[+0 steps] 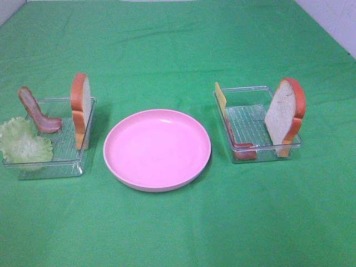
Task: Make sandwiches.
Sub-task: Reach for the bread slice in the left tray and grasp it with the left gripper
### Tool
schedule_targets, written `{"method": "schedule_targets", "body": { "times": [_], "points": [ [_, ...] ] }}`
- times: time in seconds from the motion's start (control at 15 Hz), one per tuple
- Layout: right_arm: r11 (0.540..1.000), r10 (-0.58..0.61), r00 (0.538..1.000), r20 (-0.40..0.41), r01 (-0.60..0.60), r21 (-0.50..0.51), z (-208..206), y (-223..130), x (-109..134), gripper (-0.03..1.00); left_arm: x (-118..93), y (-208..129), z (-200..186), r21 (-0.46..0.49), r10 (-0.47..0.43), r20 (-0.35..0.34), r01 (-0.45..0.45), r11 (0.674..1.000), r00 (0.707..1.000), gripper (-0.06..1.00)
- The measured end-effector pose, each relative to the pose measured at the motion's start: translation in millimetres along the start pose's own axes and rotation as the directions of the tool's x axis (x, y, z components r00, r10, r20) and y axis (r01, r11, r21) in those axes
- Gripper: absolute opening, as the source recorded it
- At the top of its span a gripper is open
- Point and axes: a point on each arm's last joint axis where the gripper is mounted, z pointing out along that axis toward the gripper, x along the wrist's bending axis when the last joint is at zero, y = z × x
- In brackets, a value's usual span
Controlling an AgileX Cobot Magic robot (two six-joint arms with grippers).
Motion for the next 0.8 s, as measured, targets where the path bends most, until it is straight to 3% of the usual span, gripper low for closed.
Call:
{"method": "schedule_targets", "body": {
  "times": [0.67,0.8],
  "points": [
    [1.0,0.0,1.0,0.0,0.0,0.0,0.0,0.0,0.0,0.87,-0.2,0.0,0.0,0.0,-0.001,0.002,0.001,1.0,1.0,0.99],
    [1.0,0.0,1.0,0.0,0.0,0.0,0.0,0.0,0.0,0.87,-2.3,7.7,2.0,0.06,-0.014,0.022,0.013,0.998,1.0,0.99]
  ]
}}
